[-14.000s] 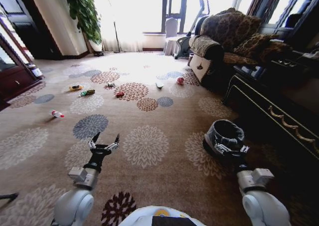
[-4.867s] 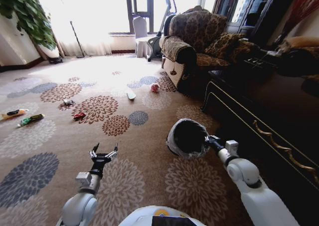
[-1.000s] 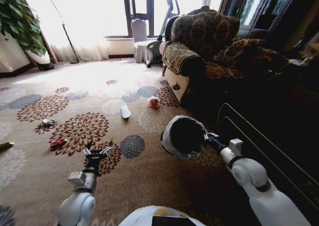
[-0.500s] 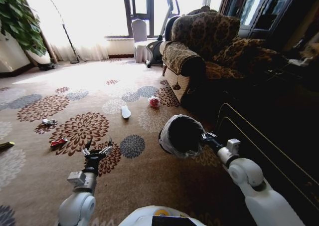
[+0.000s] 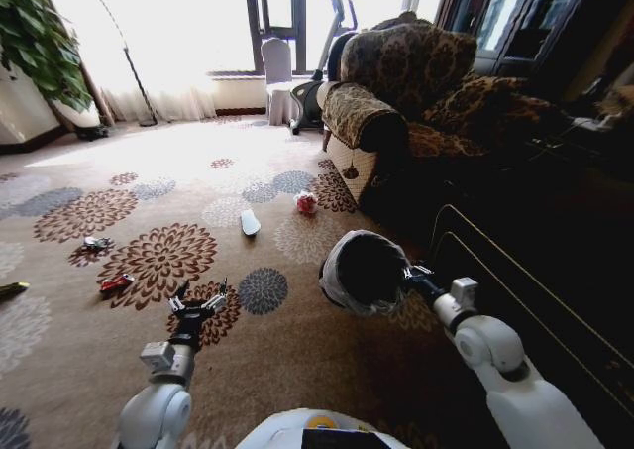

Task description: Pick up the trash from the ground and place it into the trash bin.

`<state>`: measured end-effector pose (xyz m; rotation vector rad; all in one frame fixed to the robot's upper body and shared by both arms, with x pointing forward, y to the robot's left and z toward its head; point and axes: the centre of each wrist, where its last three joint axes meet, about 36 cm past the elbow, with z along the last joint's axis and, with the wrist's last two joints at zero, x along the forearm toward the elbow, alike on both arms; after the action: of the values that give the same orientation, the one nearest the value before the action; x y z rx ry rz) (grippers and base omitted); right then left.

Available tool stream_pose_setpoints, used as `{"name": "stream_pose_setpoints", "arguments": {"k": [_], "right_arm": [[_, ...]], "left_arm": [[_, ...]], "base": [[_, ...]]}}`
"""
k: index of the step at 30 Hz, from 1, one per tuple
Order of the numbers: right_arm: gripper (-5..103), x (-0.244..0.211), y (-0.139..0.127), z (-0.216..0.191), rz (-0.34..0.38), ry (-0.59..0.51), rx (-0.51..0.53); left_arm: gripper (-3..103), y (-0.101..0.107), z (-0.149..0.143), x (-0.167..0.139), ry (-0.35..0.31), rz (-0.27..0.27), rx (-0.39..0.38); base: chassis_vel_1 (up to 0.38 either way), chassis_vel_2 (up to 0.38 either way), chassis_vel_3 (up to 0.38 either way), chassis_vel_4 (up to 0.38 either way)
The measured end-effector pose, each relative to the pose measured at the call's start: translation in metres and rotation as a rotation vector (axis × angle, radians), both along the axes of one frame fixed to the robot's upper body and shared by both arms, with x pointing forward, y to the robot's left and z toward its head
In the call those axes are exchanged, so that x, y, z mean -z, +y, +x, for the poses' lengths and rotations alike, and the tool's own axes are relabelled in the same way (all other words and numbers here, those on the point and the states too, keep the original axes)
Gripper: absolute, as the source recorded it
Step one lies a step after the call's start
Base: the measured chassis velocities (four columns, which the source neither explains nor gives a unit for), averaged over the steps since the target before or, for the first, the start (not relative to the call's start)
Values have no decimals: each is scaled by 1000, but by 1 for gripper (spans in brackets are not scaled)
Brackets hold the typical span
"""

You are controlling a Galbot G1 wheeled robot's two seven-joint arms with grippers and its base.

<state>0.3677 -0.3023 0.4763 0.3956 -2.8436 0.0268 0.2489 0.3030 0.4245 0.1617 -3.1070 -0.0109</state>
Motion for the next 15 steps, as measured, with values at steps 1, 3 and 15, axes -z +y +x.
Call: {"name": "stream_pose_setpoints", "arguments": {"k": [1, 3, 15], "right_arm": [[1, 0, 1, 1, 2, -2, 0], [1, 0, 2, 1, 4, -3, 0], [1, 2, -3, -1, -17, 4, 14]], "left_arm": [[100, 1, 0, 0, 0, 1, 1], [100, 1, 0, 0, 0, 1, 1], [100, 4, 1, 0, -8, -16, 16]], "base": [[0, 0, 0, 0], [0, 0, 0, 0], [0, 0, 0, 0]]}}
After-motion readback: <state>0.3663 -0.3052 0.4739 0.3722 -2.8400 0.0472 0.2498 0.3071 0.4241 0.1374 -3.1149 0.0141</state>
